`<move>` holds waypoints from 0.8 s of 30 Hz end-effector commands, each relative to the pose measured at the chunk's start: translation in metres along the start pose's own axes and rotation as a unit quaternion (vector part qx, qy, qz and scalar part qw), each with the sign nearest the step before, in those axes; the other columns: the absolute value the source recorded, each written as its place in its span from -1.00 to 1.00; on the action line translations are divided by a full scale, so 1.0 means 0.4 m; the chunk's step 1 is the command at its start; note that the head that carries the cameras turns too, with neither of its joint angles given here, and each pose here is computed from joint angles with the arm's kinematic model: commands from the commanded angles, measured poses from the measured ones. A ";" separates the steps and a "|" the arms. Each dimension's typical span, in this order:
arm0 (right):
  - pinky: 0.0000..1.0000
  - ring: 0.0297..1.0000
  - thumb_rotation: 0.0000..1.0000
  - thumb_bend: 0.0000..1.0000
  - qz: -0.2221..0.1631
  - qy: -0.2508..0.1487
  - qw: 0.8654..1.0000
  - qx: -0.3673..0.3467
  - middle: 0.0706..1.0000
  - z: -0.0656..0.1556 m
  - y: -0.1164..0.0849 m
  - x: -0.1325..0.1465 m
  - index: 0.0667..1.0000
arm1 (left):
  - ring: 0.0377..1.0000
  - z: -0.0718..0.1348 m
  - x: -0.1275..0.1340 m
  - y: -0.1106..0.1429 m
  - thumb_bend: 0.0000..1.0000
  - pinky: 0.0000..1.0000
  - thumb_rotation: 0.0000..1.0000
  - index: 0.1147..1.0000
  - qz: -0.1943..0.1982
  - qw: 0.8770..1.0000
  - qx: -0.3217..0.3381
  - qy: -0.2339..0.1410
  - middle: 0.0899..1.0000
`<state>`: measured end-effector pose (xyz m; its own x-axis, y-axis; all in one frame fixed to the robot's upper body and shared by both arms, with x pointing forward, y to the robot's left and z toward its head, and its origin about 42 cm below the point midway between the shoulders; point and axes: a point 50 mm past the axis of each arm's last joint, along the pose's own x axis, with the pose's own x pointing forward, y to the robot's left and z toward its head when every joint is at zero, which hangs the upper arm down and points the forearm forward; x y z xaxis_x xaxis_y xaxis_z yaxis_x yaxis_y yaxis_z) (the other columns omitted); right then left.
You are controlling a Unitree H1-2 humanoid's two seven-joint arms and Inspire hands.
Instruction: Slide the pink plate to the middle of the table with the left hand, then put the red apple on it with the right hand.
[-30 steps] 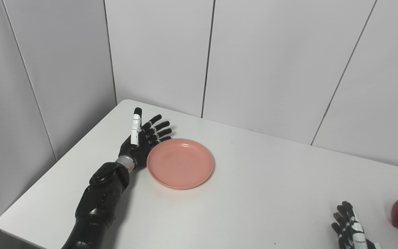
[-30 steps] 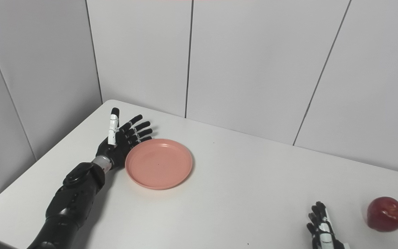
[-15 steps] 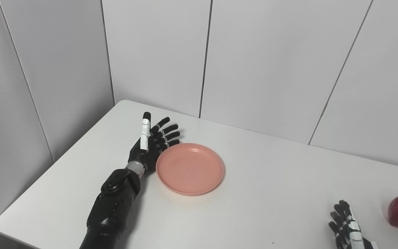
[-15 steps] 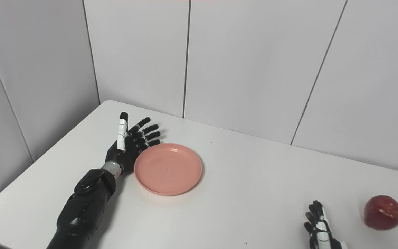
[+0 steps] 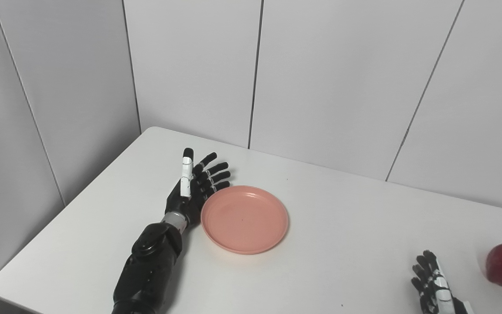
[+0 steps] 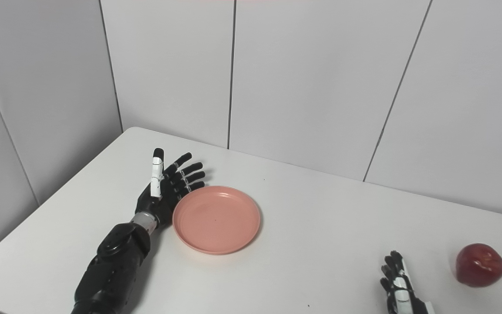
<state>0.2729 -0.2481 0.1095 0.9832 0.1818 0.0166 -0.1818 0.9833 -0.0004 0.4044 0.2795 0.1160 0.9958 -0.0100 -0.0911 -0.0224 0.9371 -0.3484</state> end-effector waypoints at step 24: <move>1.00 0.97 1.00 0.62 0.009 0.013 1.000 0.017 0.95 -0.029 0.029 -0.003 0.97 | 0.46 -0.022 -0.041 -0.080 0.60 0.41 1.00 0.56 0.014 0.998 0.053 0.007 0.41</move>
<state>0.2736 -0.2470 0.1088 0.9832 0.1820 0.0150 -0.1820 0.9833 -0.0007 0.3882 0.2543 0.1201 0.9943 0.0145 -0.1056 -0.0402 0.9687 -0.2450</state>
